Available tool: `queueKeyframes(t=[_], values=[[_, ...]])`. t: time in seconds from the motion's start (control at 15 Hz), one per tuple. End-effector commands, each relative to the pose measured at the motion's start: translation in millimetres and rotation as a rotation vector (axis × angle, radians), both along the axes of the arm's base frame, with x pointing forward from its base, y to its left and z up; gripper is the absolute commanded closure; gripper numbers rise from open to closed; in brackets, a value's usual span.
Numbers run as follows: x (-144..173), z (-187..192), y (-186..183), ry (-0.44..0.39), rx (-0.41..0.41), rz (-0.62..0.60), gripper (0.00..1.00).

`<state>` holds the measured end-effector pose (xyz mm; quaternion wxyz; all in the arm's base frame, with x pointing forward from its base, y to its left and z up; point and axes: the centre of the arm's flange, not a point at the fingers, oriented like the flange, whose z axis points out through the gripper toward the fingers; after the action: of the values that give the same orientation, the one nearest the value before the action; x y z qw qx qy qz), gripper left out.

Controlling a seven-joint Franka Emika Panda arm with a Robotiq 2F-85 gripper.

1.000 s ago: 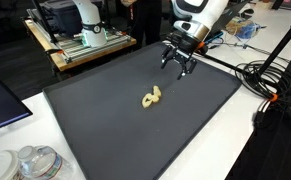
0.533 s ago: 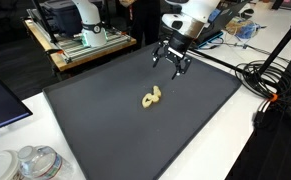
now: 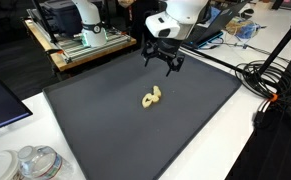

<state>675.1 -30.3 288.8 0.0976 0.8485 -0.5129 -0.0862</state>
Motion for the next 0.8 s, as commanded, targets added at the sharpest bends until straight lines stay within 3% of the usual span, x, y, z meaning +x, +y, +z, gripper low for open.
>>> queueKeyframes(t=[0.0,0.33,0.73], values=[[20.7,8.0,-32.7,0.047,0.128,0.025,0.0],[33.0,-1.6,-72.1,0.039,0.252,0.03,0.0],[34.1,-30.6,-130.3,-0.054,0.447,0.091,0.0]])
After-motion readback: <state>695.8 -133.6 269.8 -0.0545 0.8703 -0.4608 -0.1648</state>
